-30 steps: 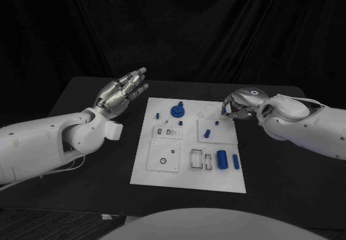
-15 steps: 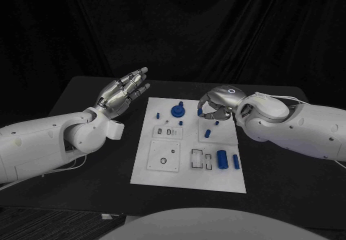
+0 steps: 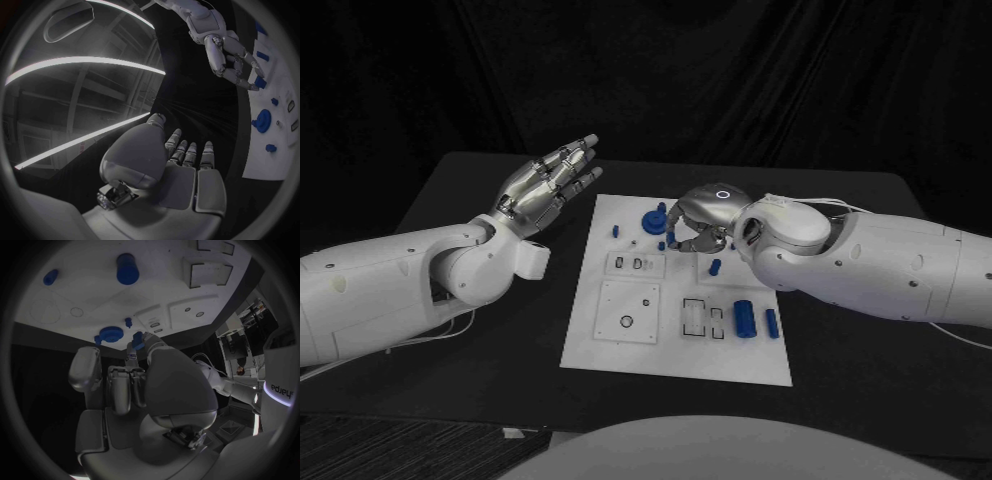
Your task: Assemble the parts on the task board
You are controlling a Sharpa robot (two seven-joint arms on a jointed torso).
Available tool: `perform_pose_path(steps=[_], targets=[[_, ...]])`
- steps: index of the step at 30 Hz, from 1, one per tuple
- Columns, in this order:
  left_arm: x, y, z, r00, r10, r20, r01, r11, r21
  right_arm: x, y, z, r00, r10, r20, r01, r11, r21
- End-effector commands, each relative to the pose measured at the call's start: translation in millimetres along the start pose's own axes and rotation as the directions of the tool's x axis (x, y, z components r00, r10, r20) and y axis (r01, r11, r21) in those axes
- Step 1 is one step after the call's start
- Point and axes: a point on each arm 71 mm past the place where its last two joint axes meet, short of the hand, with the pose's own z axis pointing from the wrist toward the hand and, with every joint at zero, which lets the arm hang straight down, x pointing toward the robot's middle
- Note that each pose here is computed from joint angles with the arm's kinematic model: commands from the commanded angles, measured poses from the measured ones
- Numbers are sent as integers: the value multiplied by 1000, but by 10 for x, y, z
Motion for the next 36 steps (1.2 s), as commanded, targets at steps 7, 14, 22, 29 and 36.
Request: perform_pose_path(steps=[7,14,22,29,36], targets=[[40,-1,14,1000,-15,-20,15,1000,13,129,109,66,998,-21,-67,23,1000,21],[44,3,18,1000,-16,-22,17,1000,11,162,163,102,997,-21,-78,22,1000,17],[50,7,24,999,-18,-26,19,1000,9,188,207,138,996,-20,-84,21,1000,9],[52,8,24,999,-20,-28,20,1000,8,220,235,171,996,-20,-91,20,1000,5],[47,7,22,999,-21,-29,22,1000,8,247,255,188,995,-18,-94,18,1000,-2]])
